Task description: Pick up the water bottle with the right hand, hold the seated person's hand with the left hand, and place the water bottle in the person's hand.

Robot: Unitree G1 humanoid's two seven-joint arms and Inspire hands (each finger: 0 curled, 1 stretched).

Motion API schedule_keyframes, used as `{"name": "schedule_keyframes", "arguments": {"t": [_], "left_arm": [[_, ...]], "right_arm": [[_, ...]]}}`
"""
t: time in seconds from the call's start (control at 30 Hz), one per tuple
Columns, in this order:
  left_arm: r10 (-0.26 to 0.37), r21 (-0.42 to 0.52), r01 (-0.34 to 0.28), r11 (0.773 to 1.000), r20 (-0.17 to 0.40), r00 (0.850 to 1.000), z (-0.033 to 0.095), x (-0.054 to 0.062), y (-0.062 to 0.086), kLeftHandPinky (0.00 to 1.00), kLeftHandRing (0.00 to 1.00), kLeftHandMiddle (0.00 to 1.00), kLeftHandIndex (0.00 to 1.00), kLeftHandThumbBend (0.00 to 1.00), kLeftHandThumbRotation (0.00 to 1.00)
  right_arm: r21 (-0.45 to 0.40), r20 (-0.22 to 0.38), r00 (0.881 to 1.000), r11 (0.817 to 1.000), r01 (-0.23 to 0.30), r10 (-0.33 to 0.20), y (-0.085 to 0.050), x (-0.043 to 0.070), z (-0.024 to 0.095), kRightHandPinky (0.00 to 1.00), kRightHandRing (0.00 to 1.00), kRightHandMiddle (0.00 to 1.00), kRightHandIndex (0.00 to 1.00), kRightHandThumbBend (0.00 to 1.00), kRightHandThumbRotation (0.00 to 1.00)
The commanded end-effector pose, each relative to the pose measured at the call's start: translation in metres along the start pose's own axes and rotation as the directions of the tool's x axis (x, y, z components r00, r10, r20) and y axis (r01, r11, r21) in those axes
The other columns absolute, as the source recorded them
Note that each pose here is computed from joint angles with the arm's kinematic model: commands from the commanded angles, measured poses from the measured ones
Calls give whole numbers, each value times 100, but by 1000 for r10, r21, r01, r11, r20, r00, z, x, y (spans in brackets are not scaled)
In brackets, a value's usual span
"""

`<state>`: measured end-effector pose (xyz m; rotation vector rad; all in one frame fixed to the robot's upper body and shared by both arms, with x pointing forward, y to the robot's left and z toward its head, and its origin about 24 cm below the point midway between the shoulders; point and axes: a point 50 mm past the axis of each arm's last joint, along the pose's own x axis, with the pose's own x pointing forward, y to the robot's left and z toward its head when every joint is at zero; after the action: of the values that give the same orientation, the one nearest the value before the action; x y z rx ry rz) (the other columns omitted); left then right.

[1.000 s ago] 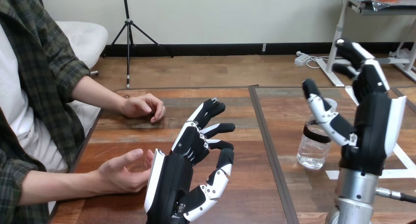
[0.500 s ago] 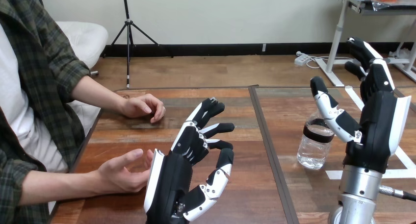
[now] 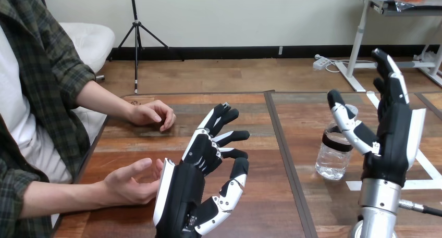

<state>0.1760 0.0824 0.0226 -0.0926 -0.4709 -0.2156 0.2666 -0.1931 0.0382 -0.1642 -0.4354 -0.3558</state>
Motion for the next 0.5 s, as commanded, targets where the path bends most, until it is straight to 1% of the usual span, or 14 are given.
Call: {"name": "schedule_keyframes", "arguments": {"t": [0.0,0.17,0.47], "left_arm": [[21,-32,-19,999,82,996,10,15,-7,60,75,87,90,27,0],[23,-31,-21,999,78,997,10,15,-8,60,75,87,90,26,0],[22,-34,-19,999,79,997,10,15,-8,59,74,87,89,25,0]], "right_arm": [[8,48,999,1000,0,-1,4,26,10,97,95,93,87,57,0],[18,12,1000,1000,-4,4,4,27,6,98,96,94,88,58,0],[-18,-34,999,1000,-23,23,4,29,-1,97,96,94,89,58,0]]}}
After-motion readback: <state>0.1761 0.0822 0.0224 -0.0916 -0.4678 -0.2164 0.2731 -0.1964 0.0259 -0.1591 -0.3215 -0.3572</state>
